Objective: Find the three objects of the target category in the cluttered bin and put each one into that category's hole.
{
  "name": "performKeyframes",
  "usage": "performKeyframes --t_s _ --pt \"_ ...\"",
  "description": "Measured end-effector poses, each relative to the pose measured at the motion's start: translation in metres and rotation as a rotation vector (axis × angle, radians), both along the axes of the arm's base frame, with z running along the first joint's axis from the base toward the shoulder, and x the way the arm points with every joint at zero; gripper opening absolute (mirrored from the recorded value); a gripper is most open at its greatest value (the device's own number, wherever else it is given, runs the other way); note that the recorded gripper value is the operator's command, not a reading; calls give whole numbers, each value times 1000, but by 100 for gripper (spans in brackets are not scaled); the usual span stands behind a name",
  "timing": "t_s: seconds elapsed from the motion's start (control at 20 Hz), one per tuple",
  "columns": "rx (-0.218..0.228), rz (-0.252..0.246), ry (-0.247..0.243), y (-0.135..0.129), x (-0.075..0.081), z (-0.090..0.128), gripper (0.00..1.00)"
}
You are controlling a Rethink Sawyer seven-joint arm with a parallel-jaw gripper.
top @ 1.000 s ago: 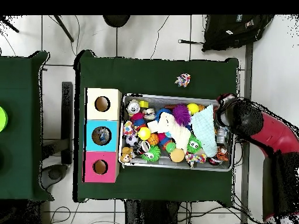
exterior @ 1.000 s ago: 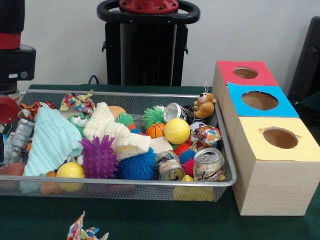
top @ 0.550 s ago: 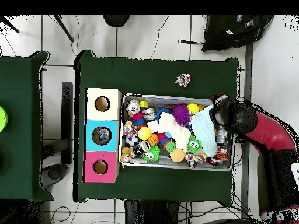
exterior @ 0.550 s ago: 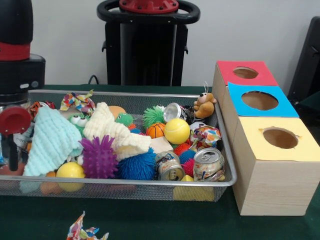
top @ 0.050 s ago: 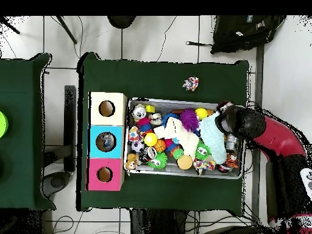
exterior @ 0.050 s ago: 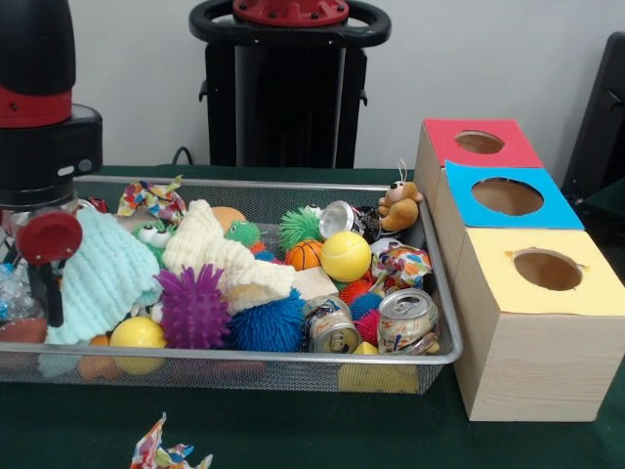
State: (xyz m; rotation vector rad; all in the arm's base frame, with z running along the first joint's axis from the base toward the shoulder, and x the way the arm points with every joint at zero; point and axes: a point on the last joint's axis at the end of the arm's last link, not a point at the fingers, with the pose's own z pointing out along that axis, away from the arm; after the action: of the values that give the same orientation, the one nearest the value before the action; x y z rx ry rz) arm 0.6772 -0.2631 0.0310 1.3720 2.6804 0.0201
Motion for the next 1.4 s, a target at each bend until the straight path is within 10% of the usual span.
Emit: performKeyframes --t_s 0.6,1.4 --pt "31 2 115 4 -16 6 100" --pt "-64 2 130 -38 -27 8 100"
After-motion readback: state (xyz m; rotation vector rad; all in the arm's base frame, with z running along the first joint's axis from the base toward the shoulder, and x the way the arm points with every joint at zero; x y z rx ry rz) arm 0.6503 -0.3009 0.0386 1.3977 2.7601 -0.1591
